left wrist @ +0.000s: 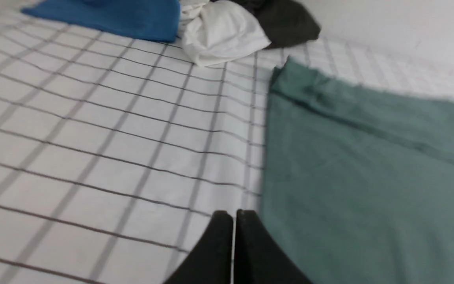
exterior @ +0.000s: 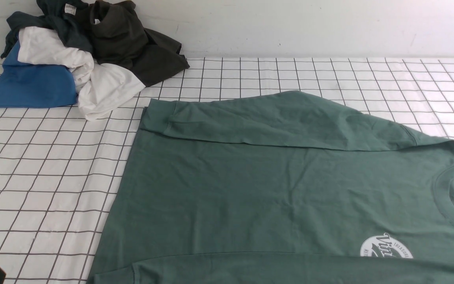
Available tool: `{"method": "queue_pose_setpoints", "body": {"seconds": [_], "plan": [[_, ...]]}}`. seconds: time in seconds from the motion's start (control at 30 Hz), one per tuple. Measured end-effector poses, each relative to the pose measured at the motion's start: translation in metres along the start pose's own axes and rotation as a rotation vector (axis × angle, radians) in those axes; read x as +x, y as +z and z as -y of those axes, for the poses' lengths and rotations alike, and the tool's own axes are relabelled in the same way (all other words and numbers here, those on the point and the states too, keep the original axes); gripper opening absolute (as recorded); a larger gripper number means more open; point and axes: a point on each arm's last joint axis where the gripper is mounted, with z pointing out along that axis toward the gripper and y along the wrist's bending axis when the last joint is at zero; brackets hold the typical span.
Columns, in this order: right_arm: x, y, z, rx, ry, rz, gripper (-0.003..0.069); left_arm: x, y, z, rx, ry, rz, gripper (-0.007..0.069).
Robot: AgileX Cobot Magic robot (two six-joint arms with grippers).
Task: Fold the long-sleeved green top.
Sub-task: Use the left arm to clamp the cuff closest to it
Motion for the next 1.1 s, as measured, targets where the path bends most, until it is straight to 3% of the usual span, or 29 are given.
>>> {"method": "queue_pose_setpoints", "body": {"seconds": [0.03, 0.1, 0.17, 0.3, 0.5, 0.67, 0.87, 0.97, 1.1], "plan": [[0.000, 0.000, -0.002, -0.019, 0.112, -0.003, -0.0014, -0.001, 0.000, 0.004, 0.046, -0.244, 0.008, -0.0007], [0.000, 0.000, -0.004, -0.046, 0.278, -0.007, -0.0014, -0.002, 0.000, 0.007, 0.082, -0.435, 0.009, -0.0007], [0.000, 0.000, -0.008, -0.089, 0.546, -0.019, -0.0014, -0.003, -0.001, 0.010, 0.120, -0.606, 0.001, -0.0007], [-0.001, -0.001, -0.014, -0.154, 0.925, -0.050, -0.0014, -0.004, -0.001, 0.013, 0.152, -0.729, -0.005, -0.0007], [-0.003, -0.001, -0.015, -0.174, 0.994, -0.042, -0.0014, -0.005, -0.001, 0.013, 0.157, -0.729, -0.004, -0.0007], [-0.003, -0.001, -0.014, -0.161, 0.838, -0.022, -0.0014, -0.011, -0.004, 0.019, 0.179, -0.459, 0.009, -0.0007], [-0.017, -0.005, -0.014, -0.170, 0.652, 0.043, -0.0014, -0.054, -0.022, 0.055, 0.268, 0.077, 0.041, -0.0007], [-0.052, -0.009, -0.014, -0.153, 0.480, 0.145, -0.0014, -0.073, -0.009, 0.069, 0.239, 0.268, -0.105, -0.0007], [-0.091, -0.004, -0.017, -0.117, 0.281, 0.138, -0.0014, -0.089, 0.012, 0.078, 0.205, 0.410, -0.344, -0.0007]]}}
